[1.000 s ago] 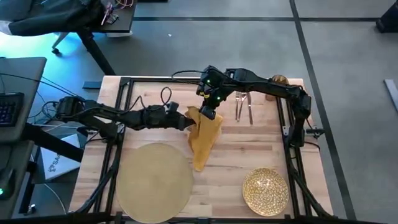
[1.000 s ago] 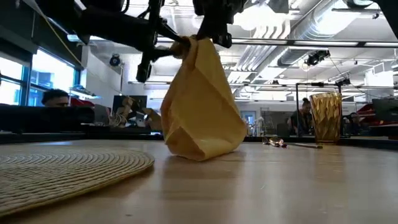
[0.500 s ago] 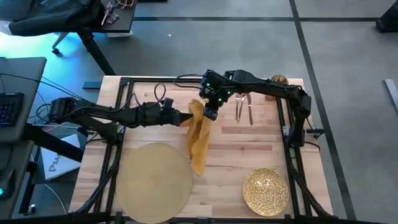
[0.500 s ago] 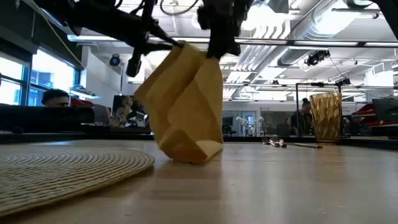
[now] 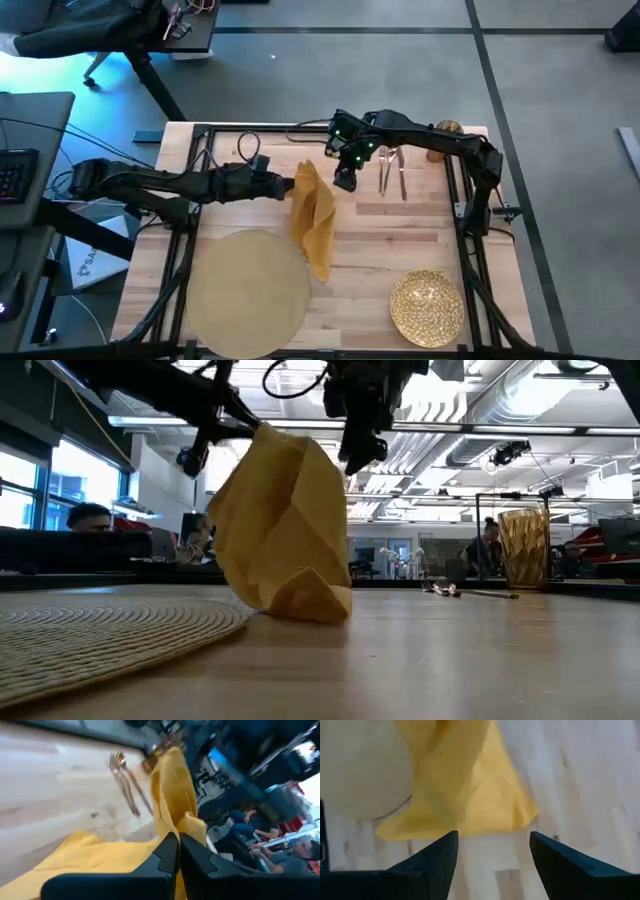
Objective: Set table place
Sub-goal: Fold the yellow napkin
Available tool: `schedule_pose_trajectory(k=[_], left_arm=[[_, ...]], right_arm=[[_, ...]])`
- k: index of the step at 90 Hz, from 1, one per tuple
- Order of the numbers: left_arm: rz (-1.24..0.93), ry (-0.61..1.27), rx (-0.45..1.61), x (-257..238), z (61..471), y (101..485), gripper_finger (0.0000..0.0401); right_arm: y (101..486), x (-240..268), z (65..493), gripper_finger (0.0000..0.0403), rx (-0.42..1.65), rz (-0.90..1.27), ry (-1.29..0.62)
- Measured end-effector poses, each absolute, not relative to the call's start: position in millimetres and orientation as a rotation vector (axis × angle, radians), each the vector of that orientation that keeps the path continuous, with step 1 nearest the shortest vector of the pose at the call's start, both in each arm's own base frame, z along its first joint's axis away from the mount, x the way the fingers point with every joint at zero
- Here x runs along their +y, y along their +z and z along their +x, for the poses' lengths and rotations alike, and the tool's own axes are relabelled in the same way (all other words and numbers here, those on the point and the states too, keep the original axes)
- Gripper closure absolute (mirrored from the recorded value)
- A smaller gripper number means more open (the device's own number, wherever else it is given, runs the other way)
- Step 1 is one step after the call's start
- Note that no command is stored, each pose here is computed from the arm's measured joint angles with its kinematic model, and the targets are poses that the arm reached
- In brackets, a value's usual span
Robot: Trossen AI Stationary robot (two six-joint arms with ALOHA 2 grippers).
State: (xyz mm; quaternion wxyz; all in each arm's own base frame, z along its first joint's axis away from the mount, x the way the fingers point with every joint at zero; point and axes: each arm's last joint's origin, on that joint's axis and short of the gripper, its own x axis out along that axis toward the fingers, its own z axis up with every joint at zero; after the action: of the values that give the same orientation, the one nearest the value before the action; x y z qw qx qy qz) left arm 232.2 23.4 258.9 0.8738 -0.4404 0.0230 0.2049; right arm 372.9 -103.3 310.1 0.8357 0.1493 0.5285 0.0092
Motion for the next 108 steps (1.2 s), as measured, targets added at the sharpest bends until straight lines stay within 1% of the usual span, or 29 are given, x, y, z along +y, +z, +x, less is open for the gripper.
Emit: schedule_pose_trajectory(k=[11,20,30,41,57,76,95,101,108], left_arm=[[-0.797,0.388,0.031,23,226,286,0.0401],[-0.684,0.324,0.078,21,226,311,0.0401],[-0.614,0.311,0.172,20,229,324,0.0401],[-0.577,0.316,0.201,20,234,330,0.0401],[-0.574,0.322,0.229,21,241,326,0.0401],[-0.576,0.312,0.243,20,243,323,0.0401],[-0.576,0.311,0.244,20,243,323,0.0401],[-0.576,0.311,0.244,20,243,323,0.0401],[-0.576,0.310,0.245,20,243,323,0.0401]], right_arm=[[318,-100,368,0.0198,1.103,0.316,0.017],[348,-100,357,0.0210,0.959,0.297,0.000],[380,-97,349,0.0216,0.765,0.265,0.014],[392,-84,355,0.0217,0.658,0.239,0.105],[383,-60,371,0.0217,0.665,0.238,0.189],[375,-48,384,0.0213,0.678,0.347,0.174],[363,-43,392,0.0197,0.713,0.393,-0.025],[363,-43,392,0.0199,0.717,0.399,-0.071],[359,-42,394,0.0209,0.728,0.398,-0.070]])
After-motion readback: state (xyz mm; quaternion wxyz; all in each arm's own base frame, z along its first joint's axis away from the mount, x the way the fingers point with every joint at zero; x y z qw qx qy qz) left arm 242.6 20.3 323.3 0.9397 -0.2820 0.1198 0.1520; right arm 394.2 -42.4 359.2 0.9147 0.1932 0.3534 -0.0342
